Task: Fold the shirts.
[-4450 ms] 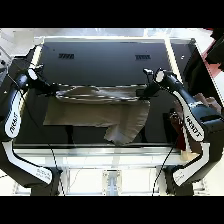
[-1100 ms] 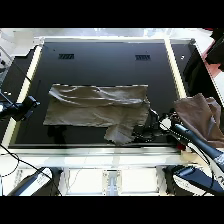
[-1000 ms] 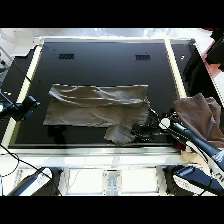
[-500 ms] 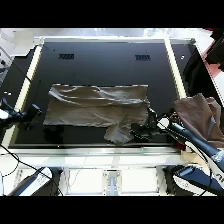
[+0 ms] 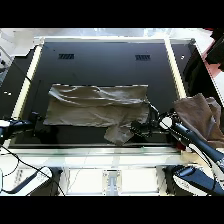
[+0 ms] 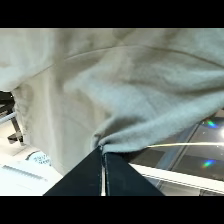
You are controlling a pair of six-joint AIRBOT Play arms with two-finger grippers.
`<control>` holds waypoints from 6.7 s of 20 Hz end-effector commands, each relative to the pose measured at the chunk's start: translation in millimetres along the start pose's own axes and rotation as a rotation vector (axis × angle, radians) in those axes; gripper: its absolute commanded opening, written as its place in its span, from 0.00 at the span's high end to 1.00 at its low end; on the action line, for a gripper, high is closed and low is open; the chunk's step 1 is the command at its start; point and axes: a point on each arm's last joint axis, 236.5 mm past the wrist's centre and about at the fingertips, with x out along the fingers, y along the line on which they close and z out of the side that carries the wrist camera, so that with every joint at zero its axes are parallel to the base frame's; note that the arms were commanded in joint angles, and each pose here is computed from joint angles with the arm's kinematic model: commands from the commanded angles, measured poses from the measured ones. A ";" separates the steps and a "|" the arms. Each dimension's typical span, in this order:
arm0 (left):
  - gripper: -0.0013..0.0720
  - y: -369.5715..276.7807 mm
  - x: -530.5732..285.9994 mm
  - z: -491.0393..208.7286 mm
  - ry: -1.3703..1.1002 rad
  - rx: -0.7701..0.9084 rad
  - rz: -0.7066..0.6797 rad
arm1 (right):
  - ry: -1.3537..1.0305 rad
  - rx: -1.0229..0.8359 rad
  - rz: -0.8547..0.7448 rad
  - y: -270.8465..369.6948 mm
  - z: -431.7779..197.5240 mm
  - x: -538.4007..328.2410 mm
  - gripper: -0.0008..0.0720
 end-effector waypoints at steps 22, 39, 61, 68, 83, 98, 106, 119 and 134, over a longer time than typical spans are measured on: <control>0.97 -121.7 -118.7 -57.2 -0.007 0.582 -0.415 | -0.108 -0.306 -0.034 50.5 2.8 -112.9 0.97; 0.98 -96.0 -59.9 0.6 -0.108 0.637 -0.090 | -0.321 -0.369 -0.170 53.2 189.5 -100.8 0.97; 0.17 -145.3 29.6 23.7 -0.129 0.821 0.012 | -0.197 -0.318 -0.213 17.0 244.5 5.5 0.80; 0.10 -229.8 -61.5 44.7 -0.360 0.880 -0.149 | -0.328 -0.535 -0.289 80.9 279.6 -110.9 0.45; 0.10 -294.0 -5.9 -180.7 0.106 1.451 -0.239 | -0.009 -0.036 0.118 -56.2 227.7 -50.0 0.19; 0.10 -262.8 47.2 -215.5 0.279 1.529 -0.137 | 0.103 -0.100 0.137 -39.5 202.5 21.6 0.24; 0.97 -247.3 71.9 -216.6 0.329 1.520 -0.096 | 0.102 -0.327 0.258 73.5 214.7 -25.9 0.97; 0.97 -191.7 129.9 -229.5 0.501 1.492 0.029 | -0.010 -0.627 0.379 288.0 151.6 -40.7 0.97; 0.97 -228.3 -59.0 19.4 -0.104 1.317 0.135 | -0.105 -0.593 0.590 393.7 98.6 -28.8 0.98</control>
